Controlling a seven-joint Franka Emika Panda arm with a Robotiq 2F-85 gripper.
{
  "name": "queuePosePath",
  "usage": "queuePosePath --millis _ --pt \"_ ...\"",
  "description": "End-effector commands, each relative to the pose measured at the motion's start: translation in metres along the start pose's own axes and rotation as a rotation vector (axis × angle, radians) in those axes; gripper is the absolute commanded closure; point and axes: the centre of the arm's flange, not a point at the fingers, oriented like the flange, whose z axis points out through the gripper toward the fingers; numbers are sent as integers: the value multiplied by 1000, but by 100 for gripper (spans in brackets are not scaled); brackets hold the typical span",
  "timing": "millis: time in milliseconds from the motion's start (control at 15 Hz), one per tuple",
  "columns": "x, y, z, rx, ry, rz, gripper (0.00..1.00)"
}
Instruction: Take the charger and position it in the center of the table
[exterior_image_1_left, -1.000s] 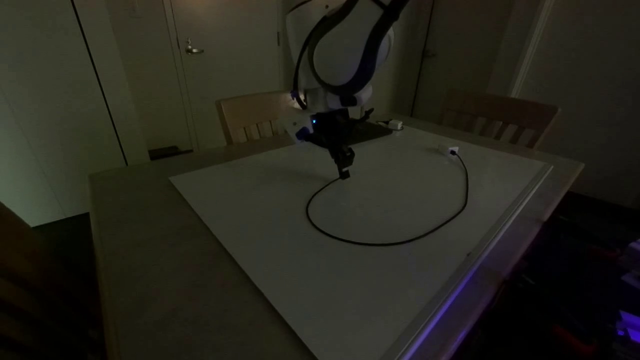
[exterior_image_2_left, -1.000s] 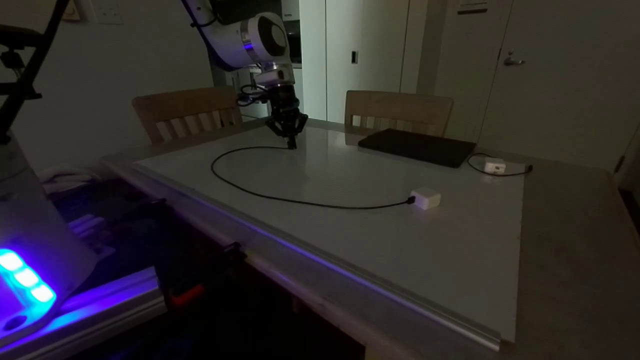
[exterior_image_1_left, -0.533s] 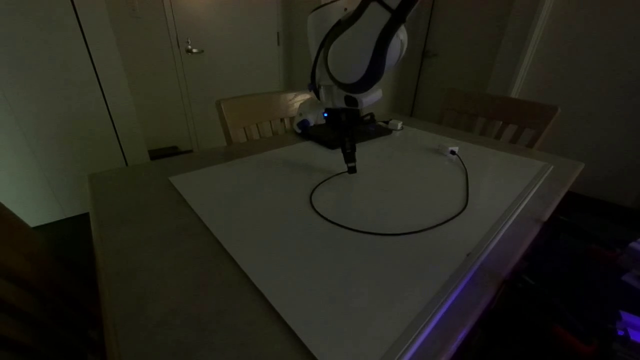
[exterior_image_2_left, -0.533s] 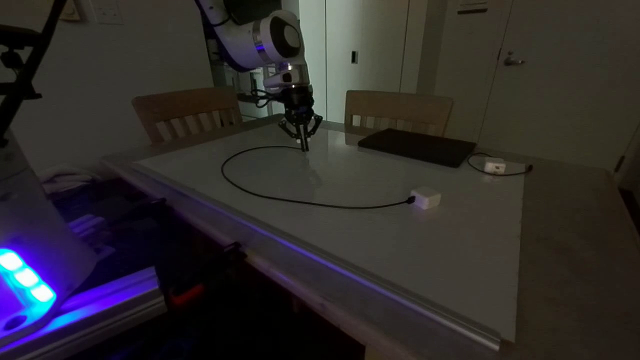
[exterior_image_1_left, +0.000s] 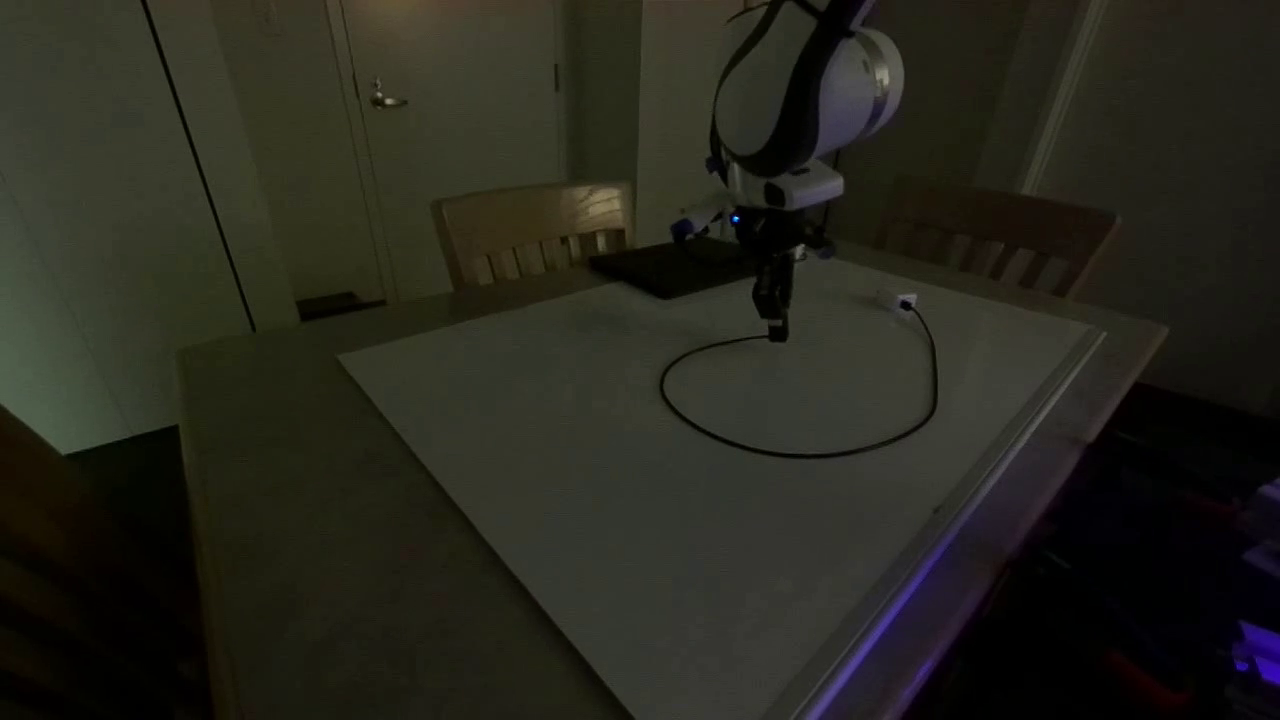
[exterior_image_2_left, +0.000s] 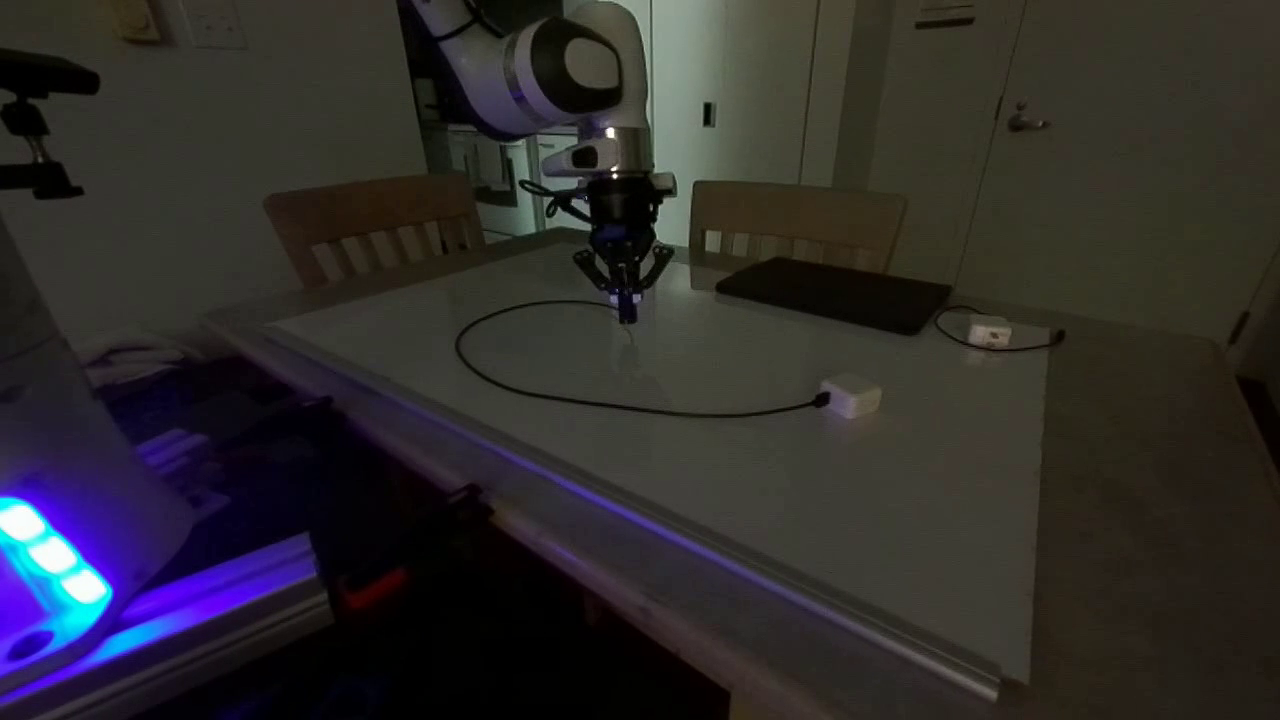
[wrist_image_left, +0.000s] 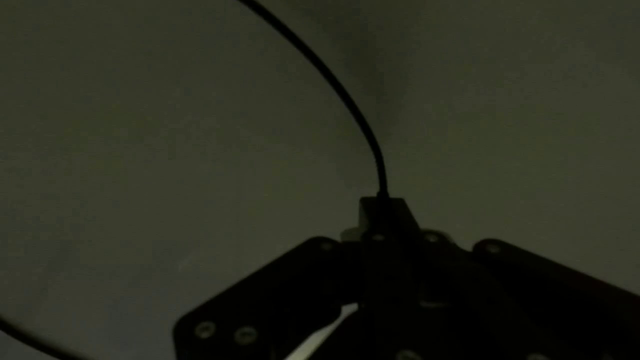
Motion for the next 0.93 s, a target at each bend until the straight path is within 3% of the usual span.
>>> queuePosePath --millis 0,67,133,467,667,867 --pt "47 14 -5 -90 6 108 98" --pt "50 19 -3 -116 6 81 98" --pt "29 4 7 -58 22 77 94" --pt "32 12 2 -84 22 100 98" --pt "34 1 -1 -67 -16 258 98" --pt "41 -11 -1 -112 -19 412 98"
